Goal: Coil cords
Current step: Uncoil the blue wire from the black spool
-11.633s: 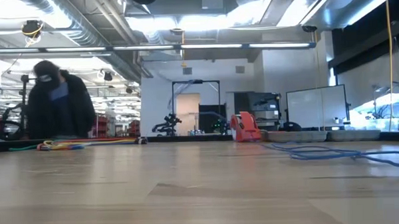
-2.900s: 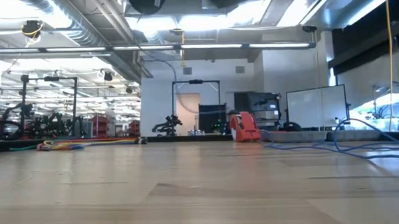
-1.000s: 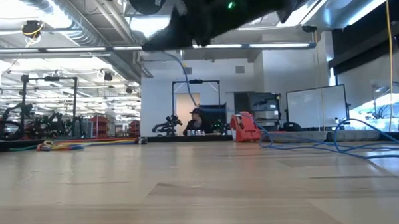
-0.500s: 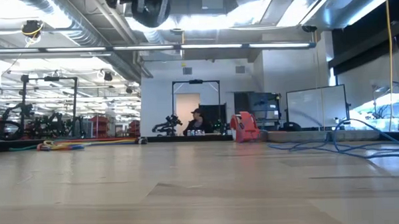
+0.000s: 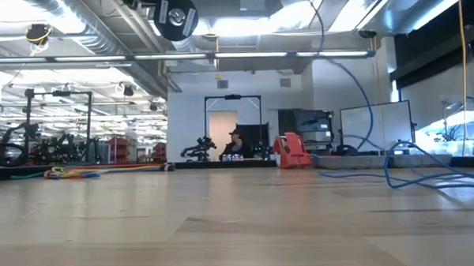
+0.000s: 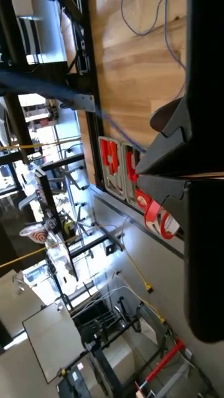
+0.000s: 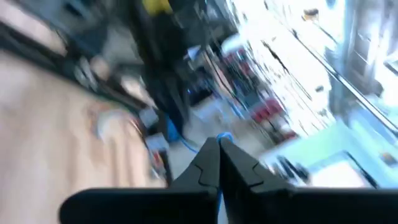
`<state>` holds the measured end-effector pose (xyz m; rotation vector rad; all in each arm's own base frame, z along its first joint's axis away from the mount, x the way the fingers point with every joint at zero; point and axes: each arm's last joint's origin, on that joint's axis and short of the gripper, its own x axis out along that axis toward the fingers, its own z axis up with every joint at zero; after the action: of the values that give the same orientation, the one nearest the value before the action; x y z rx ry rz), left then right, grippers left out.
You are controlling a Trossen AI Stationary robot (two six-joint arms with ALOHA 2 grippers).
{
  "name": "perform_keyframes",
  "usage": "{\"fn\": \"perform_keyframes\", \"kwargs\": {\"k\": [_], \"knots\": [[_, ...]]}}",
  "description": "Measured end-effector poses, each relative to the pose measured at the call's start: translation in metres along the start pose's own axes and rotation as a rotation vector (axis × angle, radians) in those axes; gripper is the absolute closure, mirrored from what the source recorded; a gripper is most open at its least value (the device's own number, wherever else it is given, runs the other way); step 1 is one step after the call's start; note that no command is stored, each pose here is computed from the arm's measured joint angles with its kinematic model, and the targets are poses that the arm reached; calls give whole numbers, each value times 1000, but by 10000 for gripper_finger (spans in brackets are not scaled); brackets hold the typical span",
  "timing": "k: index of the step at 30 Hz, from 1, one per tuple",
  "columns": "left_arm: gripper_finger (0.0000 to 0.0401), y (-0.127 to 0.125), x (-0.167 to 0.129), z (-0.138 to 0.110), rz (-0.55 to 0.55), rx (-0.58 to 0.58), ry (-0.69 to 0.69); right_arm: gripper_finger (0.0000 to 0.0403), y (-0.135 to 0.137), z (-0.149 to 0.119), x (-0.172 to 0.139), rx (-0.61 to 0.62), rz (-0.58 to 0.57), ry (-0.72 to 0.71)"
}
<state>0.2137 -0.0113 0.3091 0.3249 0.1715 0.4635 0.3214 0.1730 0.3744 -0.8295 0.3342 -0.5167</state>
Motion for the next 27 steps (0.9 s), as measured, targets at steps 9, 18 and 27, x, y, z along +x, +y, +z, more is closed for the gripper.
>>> {"fn": "perform_keyframes", "kwargs": {"k": [9, 18, 27], "knots": [[396, -3, -5, 8, -17, -55, -69, 400, 23, -66, 13, 79, 143, 351], [396, -1, -7, 13, -12, -126, -110, 400, 120, -106, 60, 169, 435, 279], [396, 4, -2, 7, 17, -154, -81, 400, 131, -45, 79, 181, 630, -161]]}}
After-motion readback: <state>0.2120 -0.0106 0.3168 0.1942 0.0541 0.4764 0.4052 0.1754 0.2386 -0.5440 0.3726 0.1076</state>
